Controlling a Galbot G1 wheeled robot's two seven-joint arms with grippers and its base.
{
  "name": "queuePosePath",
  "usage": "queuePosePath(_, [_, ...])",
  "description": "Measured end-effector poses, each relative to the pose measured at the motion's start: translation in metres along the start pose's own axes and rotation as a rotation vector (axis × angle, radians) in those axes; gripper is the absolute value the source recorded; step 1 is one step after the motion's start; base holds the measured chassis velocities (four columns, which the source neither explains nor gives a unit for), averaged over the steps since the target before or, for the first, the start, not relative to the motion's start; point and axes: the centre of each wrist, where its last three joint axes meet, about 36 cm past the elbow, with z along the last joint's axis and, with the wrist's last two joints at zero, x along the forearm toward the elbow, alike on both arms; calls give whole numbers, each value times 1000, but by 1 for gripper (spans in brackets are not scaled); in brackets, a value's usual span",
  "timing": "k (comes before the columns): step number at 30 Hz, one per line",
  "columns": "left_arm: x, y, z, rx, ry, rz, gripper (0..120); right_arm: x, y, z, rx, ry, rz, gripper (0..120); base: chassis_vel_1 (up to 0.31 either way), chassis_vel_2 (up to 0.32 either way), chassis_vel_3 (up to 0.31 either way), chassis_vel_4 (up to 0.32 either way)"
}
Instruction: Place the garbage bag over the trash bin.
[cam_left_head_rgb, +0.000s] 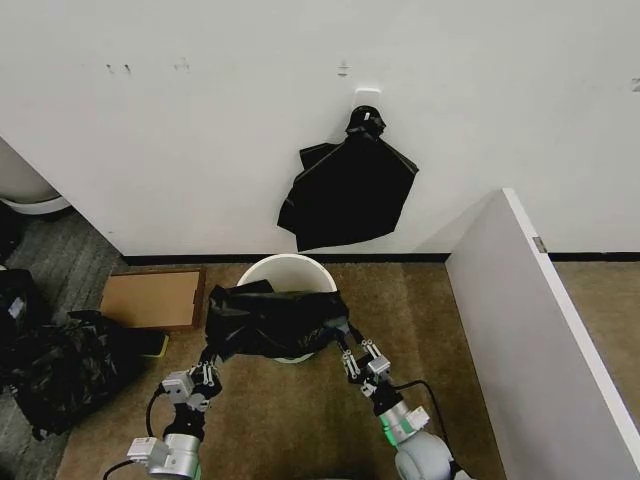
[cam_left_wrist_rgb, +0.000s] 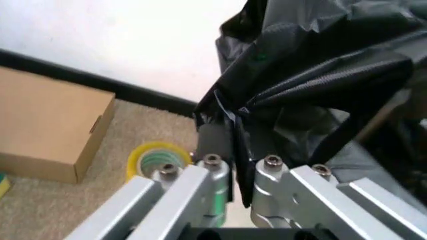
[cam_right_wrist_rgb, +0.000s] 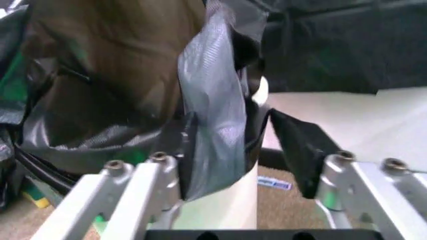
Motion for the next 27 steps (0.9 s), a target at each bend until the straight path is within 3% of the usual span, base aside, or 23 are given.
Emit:
queuePosePath(10, [-2,-5,-15,-17,-46,68,40,12,-15,-15,69,-23,-22,75,0,0,0,0])
queuePosePath(16, [-5,-4,-30,-48,-50,101,68,17,-20,-30,102,-49,-24,99,0,0,0,0])
queuePosePath(21, [-10,-5,-42,-27,-76,127,85,18,-21,-38,111,-66,-22,100,0,0,0,0])
queuePosePath(24, [-9,-1,-54,-23,-91,207,94,16,-23,-41,117,-75,-17,100,0,0,0,0])
queuePosePath(27, [-6,12,-69,-81,-71,310,100,12,-25,-46,121,-90,-13,100,0,0,0,0])
